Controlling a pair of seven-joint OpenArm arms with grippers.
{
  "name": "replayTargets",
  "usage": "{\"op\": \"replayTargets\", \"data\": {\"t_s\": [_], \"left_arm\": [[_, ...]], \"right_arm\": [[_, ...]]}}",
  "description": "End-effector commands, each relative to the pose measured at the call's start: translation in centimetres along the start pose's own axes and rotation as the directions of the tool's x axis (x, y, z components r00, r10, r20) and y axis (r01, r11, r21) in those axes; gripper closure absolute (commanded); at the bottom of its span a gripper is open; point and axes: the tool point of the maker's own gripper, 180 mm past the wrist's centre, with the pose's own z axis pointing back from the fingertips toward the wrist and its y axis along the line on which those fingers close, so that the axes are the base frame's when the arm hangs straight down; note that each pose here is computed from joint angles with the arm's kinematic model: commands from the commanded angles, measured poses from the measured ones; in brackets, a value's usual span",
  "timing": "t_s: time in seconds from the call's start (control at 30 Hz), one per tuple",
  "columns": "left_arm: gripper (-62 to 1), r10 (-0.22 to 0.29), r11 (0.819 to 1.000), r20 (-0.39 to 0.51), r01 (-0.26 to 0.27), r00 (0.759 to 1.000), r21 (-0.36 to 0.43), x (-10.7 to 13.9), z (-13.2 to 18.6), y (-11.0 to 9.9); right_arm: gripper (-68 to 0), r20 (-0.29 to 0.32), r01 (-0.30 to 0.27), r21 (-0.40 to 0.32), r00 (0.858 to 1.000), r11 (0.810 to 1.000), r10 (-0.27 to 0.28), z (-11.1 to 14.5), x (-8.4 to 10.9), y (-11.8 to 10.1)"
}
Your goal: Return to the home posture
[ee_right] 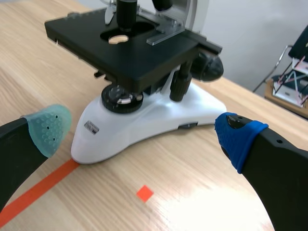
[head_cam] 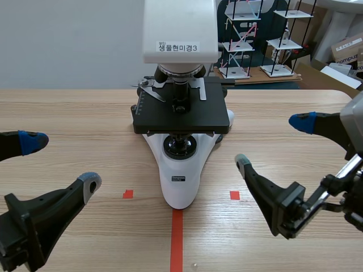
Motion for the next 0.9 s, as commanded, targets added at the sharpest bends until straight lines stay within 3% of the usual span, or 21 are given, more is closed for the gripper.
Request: {"op": "replayTargets", "data": {"t_s": [0.0, 0.47, 0.87], "left_arm": [[-62.3, -0.001, 1.0, 0.034, 0.002, 0.999, -0.004, 1.0, 0.0, -0.2], [-62.3, -0.004, 1.0, 0.033, 0.004, 0.999, -0.004, 1.0, 0.0, -0.2], [-62.3, -0.004, 1.0, 0.033, 0.004, 0.999, -0.004, 1.0, 0.0, -0.2]], "right_arm": [[-67.9, 0.032, -0.003, -0.009, 0.999, 1.0, 0.004, 0.4, 1.1, -0.2], [-67.9, -0.088, 0.022, -0.044, 0.996, 0.999, -0.026, 4.4, -0.5, 0.1], [-67.9, -0.073, 0.07, -0.067, 0.995, 0.995, -0.075, 4.5, -0.3, -0.2]]}}
